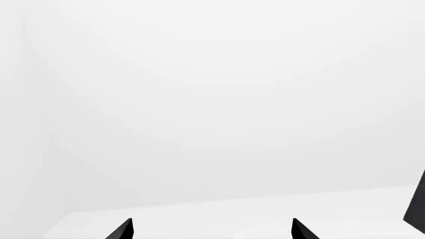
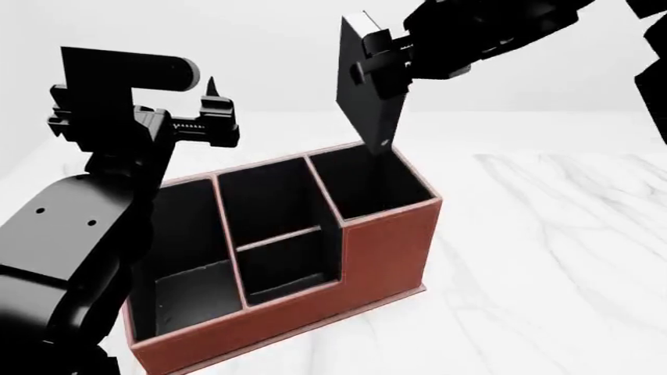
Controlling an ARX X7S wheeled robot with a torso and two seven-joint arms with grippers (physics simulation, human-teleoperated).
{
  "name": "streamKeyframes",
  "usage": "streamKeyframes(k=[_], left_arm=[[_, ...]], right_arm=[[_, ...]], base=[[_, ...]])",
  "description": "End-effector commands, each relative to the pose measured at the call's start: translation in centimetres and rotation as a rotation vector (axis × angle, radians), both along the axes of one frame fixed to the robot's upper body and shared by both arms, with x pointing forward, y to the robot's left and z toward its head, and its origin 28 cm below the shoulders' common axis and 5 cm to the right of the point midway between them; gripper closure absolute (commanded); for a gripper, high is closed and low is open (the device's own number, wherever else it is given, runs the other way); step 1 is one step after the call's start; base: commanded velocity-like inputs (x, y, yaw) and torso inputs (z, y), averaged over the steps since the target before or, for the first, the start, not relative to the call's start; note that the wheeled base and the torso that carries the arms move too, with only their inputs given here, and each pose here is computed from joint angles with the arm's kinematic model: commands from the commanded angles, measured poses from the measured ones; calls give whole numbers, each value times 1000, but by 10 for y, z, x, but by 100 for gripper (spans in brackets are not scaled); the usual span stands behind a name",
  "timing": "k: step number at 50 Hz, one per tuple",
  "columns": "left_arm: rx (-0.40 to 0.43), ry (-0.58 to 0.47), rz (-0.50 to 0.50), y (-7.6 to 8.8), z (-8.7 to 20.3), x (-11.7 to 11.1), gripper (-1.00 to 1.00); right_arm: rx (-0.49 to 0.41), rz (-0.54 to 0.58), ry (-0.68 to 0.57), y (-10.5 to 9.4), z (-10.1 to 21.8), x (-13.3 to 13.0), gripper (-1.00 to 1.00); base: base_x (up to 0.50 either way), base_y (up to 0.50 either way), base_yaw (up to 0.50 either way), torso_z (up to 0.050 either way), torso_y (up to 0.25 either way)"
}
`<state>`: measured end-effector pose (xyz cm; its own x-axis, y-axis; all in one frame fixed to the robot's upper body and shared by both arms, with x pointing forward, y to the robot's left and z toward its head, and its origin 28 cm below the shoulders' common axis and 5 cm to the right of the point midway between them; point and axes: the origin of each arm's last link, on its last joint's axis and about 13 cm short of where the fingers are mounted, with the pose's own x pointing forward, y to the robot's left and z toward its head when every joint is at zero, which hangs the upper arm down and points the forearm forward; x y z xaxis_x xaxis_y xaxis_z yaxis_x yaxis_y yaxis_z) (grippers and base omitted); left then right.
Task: Pick up the book and place it in the right compartment of the caddy.
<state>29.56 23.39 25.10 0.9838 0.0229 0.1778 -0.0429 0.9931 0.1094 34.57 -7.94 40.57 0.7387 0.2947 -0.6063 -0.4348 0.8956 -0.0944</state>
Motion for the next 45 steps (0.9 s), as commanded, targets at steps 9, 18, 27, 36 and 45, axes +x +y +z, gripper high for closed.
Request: streamKeyframes(k=[9,18,27,36,45], left_arm=[[1,0,0,1,1,0,-100],[1,0,0,1,1,0,-100],[2,3,3,2,-2,0,-100],[2,6,2,1,-3,1,-100],[0,8,4,2,-4,1,-100]], right_arm=[[-41,-120,22,2,-12,27,100],[-37,-116,40,1,-17,28,100],[-16,-104,65,-1,-36,36,100],[-26,-100,104,-2,-53,40,100],[-56,-109,130,-3,-61,41,100]], base=[[0,0,0,0,1],[0,0,0,0,1],[0,0,0,0,1],[0,0,0,0,1],[0,0,0,0,1]])
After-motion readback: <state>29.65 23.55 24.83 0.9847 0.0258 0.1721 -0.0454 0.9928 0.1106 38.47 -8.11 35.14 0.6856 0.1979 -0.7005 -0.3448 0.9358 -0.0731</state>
